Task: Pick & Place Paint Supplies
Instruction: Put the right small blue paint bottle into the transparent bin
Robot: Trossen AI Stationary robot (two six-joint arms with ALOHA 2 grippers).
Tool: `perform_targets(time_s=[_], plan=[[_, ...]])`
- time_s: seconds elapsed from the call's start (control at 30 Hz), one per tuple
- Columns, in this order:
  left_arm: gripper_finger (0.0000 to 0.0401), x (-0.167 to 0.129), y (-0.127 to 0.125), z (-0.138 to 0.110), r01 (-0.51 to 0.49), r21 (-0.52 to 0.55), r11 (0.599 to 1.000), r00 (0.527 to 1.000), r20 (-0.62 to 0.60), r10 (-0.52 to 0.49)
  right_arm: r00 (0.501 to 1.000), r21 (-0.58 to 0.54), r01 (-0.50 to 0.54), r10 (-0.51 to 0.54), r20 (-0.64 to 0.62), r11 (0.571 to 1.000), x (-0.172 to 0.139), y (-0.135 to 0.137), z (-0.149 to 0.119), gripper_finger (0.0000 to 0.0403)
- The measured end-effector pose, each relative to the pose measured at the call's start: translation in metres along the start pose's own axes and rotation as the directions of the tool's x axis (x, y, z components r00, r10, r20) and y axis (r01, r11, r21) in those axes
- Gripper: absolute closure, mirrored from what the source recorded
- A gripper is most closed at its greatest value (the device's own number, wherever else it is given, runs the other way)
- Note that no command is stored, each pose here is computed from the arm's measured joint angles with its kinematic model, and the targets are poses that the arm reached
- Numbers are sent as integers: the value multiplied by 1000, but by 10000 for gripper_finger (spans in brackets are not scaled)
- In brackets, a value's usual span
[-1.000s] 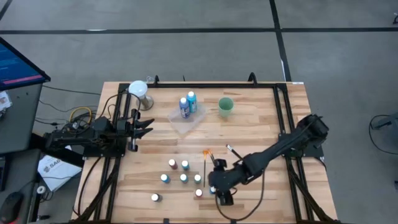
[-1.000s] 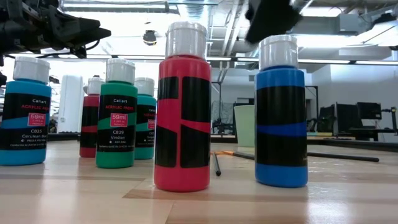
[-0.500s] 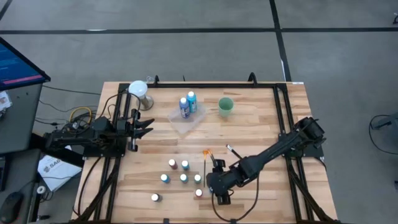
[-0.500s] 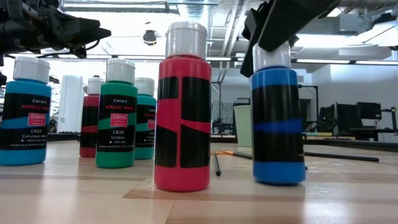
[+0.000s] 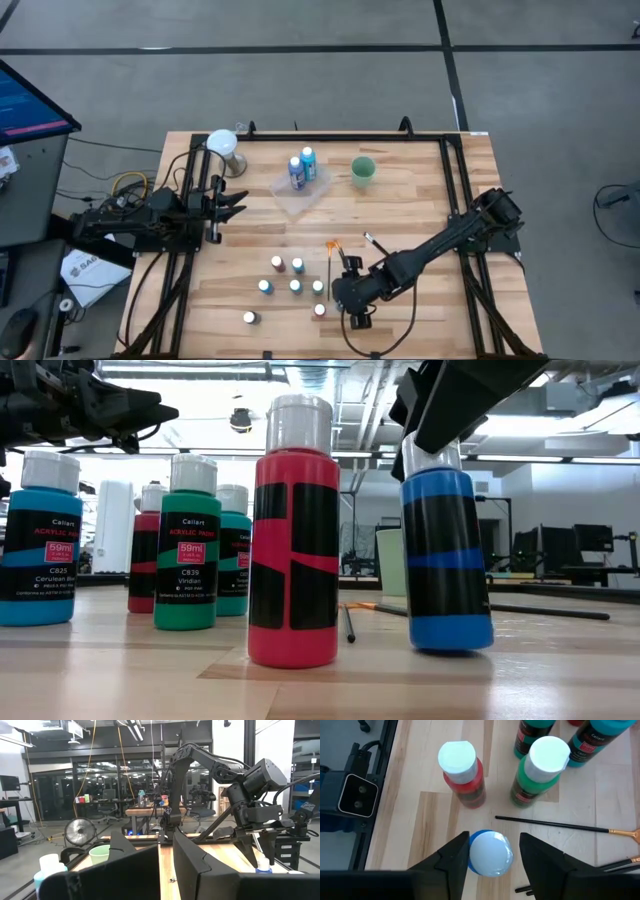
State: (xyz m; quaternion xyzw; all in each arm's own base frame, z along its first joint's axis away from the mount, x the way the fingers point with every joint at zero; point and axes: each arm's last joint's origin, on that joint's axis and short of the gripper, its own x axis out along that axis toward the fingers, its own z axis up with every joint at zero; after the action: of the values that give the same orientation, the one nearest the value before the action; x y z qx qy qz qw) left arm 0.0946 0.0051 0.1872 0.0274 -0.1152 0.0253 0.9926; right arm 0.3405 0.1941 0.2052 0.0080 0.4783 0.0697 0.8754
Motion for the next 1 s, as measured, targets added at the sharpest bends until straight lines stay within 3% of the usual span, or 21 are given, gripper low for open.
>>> perform_targets(time_s=[0.37,0.77,1.0], plan=[[400,0,0,0,0,0,1000,1000,0,0,999,-3,-13,12,-38,1000,16,4,-6,243],[400,0,0,0,0,0,1000,1000,0,0,999,8,-17,17,-46,1000,21,7,-8,299],[400,0,0,0,0,0,1000,1000,1,0,999,11,-12,12,-43,1000,22,7,-8,296]])
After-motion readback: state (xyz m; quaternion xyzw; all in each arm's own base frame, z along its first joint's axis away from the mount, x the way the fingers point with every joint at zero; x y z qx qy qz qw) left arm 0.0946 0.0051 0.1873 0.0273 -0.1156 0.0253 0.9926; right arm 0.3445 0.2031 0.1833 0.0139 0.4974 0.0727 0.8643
